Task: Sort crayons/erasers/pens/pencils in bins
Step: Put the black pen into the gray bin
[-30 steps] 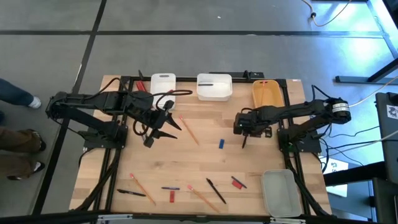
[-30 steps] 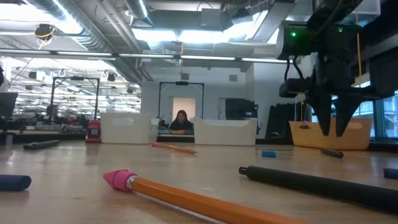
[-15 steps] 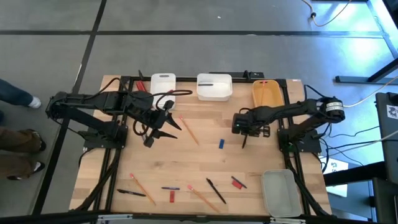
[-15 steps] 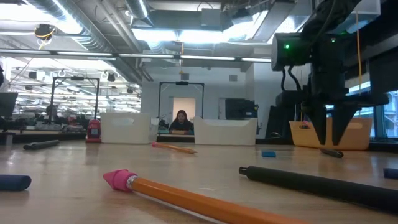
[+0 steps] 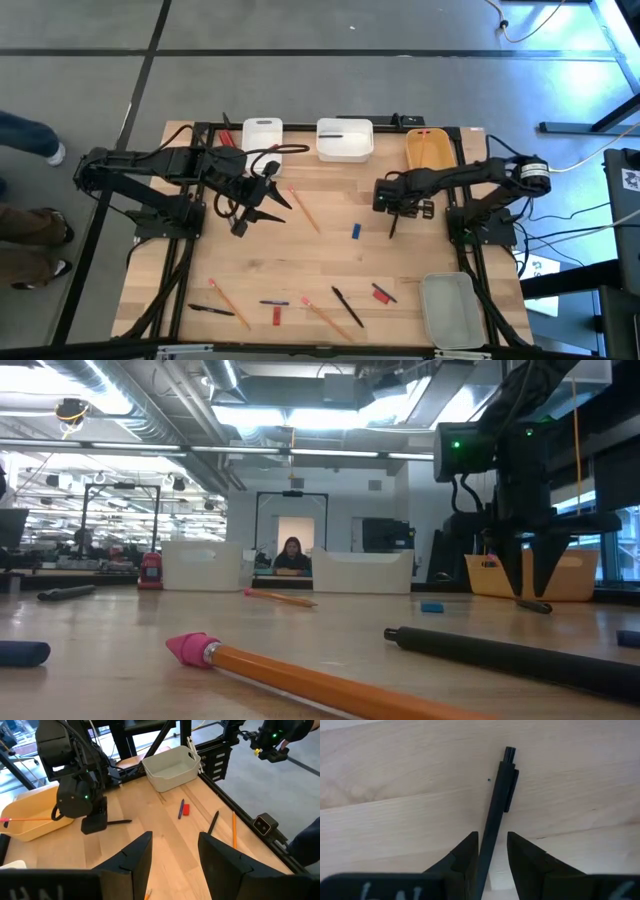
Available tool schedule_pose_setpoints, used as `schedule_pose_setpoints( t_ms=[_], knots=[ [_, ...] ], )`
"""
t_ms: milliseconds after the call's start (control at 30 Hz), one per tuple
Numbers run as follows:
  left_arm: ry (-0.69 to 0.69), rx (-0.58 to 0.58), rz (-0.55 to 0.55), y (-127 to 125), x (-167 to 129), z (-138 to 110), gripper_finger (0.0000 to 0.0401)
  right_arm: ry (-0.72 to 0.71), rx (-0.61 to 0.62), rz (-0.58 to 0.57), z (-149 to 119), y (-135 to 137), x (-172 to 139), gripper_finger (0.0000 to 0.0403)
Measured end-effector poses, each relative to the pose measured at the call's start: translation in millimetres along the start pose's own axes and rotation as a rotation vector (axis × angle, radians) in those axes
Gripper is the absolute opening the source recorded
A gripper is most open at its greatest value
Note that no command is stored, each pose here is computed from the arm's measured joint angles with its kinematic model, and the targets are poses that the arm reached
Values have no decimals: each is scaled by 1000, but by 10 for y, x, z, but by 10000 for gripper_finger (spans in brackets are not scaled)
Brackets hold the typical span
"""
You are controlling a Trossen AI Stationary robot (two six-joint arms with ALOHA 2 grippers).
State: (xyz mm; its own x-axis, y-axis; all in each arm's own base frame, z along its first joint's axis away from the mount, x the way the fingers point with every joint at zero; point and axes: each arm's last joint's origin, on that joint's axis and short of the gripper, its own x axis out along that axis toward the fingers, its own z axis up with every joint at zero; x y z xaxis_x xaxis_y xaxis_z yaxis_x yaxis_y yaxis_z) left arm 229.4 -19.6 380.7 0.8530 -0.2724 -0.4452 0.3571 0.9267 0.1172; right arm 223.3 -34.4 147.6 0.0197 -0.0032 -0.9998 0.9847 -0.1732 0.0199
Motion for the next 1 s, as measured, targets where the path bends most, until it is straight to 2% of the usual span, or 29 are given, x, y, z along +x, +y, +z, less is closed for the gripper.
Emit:
schedule_pose_setpoints(
  t_ms=[533, 900, 1000],
  knots=[
    [0, -2, 0, 0, 1, -1, 151, 0, -7, -21, -3, 88, 158, 102],
    [1, -2, 0, 0, 1, -1, 151, -17, -18, -18, 0, 91, 166, 41],
    [0, -2, 0, 0, 1, -1, 151, -18, -28, -19, 0, 89, 167, 36]
  ],
)
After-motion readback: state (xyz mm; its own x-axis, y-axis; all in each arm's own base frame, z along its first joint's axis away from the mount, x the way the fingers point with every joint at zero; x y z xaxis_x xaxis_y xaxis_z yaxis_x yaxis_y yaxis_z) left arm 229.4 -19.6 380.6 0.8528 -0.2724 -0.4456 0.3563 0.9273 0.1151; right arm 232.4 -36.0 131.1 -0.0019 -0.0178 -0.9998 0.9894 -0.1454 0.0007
